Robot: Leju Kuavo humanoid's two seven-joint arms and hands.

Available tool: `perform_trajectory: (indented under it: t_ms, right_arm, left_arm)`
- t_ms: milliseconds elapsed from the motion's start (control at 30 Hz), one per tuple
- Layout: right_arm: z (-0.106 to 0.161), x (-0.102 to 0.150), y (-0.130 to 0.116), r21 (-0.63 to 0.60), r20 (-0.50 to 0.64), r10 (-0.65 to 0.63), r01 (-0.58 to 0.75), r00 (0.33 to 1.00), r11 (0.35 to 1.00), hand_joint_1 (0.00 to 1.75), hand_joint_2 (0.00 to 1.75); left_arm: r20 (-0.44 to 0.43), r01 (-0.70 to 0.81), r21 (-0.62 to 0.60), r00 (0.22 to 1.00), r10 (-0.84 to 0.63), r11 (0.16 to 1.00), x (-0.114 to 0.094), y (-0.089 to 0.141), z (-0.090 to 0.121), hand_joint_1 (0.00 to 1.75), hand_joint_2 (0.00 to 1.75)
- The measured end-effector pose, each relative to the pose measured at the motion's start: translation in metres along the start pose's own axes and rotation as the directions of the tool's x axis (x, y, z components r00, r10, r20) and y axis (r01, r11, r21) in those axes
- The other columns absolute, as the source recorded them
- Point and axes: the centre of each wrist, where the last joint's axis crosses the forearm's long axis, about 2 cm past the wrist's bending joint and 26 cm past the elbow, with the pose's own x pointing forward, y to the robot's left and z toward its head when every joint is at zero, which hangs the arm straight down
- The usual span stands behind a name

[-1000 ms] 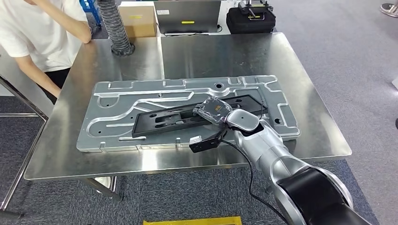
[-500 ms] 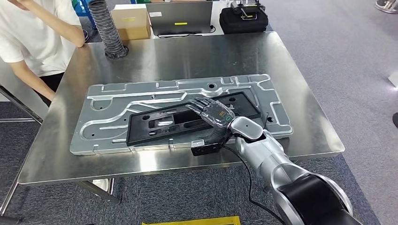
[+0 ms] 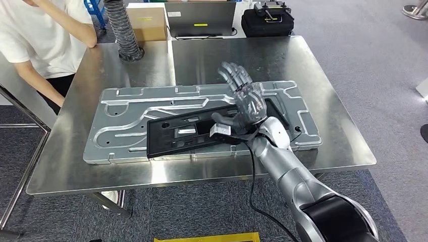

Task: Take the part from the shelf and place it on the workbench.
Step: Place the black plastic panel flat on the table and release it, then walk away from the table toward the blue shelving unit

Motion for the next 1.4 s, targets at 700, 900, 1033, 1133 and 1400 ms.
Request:
perform_trajectory:
  t_ms: [700, 900, 1033, 1133, 1400]
  right_arm:
    - [0.200, -0.030, -0.159, -0.629, -0.321, 0.002, -0.215, 0.947, 0.747, 0.00, 0.00]
    - [0.274, -0.026, -0.163, -0.564, -0.482, -0.014, -0.298, 0.876, 0.770, 0.00, 0.00]
    - [0.322, -0.015, -0.156, -0.520, -0.601, -0.055, -0.337, 0.798, 0.785, 0.00, 0.00]
    - [0.350, -0.005, -0.149, -0.473, -0.669, -0.066, -0.356, 0.740, 0.806, 0.00, 0.00]
    - [0.395, 0.008, -0.125, -0.376, -0.788, -0.089, -0.361, 0.610, 0.853, 0.00, 0.00]
  left_arm:
    - [-0.018, -0.176, 0.058, 0.984, 0.178, 0.983, -0.026, 0.005, 0.014, 0.00, 0.00]
    - [-0.012, -0.198, 0.055, 0.980, 0.199, 0.979, -0.026, 0.004, 0.014, 0.00, 0.00]
    - [-0.005, -0.206, 0.040, 0.979, 0.206, 0.978, -0.030, 0.000, 0.017, 0.00, 0.00]
    - [-0.001, -0.202, 0.030, 0.979, 0.202, 0.979, -0.033, -0.002, 0.019, 0.00, 0.00]
    - [0.008, -0.205, 0.015, 0.979, 0.205, 0.979, -0.036, -0.002, 0.021, 0.00, 0.00]
